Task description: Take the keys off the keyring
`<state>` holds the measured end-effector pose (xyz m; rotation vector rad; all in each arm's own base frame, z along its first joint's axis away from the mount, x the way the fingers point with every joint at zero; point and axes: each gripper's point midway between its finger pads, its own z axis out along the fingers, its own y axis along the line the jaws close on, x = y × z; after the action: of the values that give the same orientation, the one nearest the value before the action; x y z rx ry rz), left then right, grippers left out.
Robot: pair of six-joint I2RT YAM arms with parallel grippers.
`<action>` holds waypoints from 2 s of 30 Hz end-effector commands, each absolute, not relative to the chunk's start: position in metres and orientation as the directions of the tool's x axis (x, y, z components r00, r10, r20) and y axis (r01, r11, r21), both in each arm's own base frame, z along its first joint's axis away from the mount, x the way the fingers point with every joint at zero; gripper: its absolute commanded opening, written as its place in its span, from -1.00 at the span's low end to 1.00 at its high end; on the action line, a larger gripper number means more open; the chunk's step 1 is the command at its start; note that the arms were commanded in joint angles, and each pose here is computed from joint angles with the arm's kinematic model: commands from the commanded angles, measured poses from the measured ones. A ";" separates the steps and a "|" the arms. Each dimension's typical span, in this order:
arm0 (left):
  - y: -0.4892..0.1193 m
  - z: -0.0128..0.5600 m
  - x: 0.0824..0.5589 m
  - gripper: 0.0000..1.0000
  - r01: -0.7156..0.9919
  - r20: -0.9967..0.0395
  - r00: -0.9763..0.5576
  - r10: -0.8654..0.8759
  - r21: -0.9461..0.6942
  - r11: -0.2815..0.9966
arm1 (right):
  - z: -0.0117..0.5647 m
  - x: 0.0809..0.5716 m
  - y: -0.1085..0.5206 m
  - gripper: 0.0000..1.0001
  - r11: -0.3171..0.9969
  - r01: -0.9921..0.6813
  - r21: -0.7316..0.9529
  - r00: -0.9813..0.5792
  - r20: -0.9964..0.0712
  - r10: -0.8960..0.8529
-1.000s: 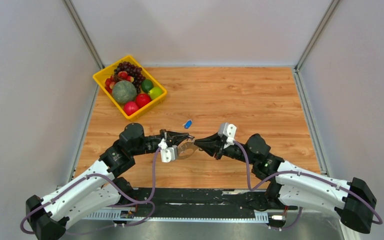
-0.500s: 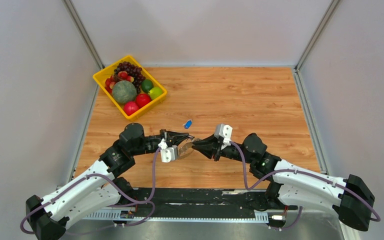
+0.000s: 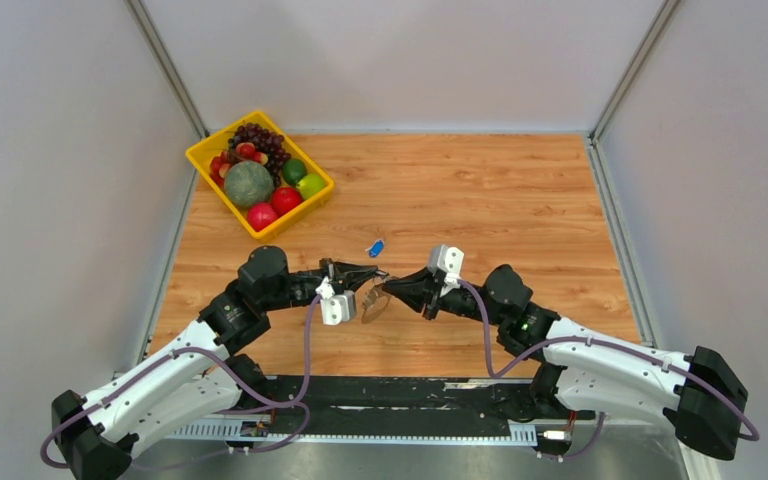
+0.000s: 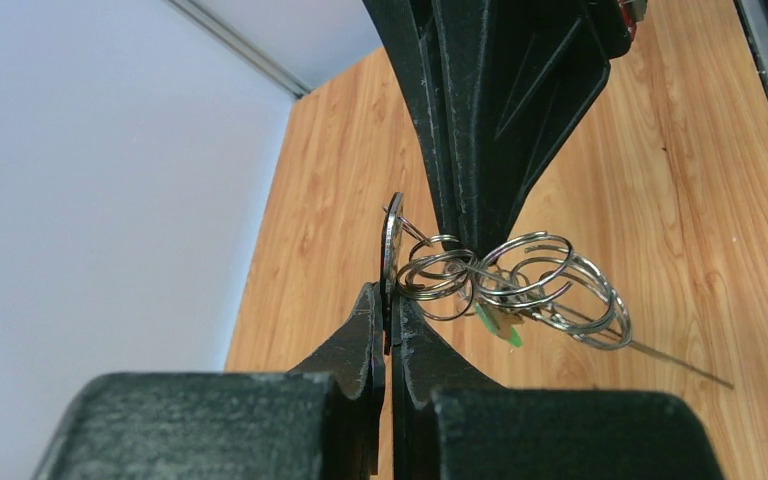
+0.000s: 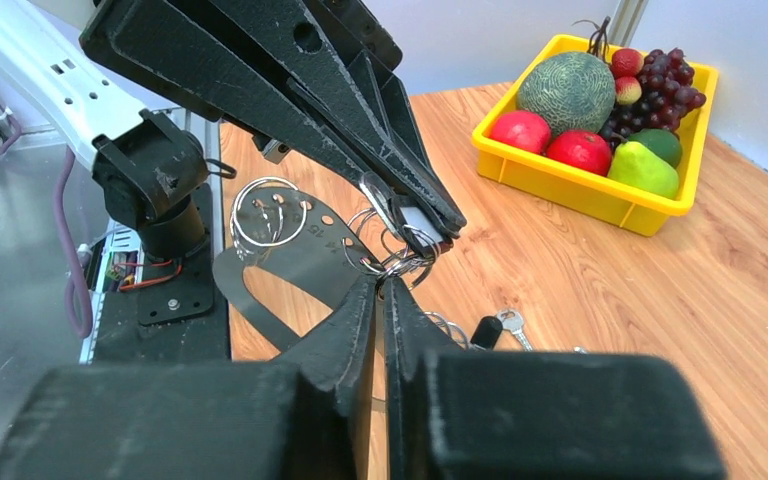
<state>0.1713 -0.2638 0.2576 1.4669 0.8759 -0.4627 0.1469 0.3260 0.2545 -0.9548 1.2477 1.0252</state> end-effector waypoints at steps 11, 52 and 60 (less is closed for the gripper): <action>-0.265 0.279 0.175 -1.00 0.726 -0.739 0.643 0.202 0.672 0.148 | 0.299 0.136 0.309 -1.00 0.285 -0.953 -0.104 0.165 -0.966 0.198; -0.270 0.284 0.157 -1.00 0.725 -0.728 0.674 0.124 0.684 0.081 | 0.291 0.144 0.316 -0.48 0.326 -0.942 -0.082 0.147 -0.973 0.179; -0.270 0.284 0.157 -1.00 0.725 -0.728 0.674 0.124 0.684 0.082 | 0.288 0.149 0.323 -0.44 0.334 -0.942 -0.040 0.105 -0.978 0.178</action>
<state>0.1632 -0.2681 0.2642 1.4702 0.8249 -0.5088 0.1441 0.3187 0.2664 -0.9164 1.1609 0.9737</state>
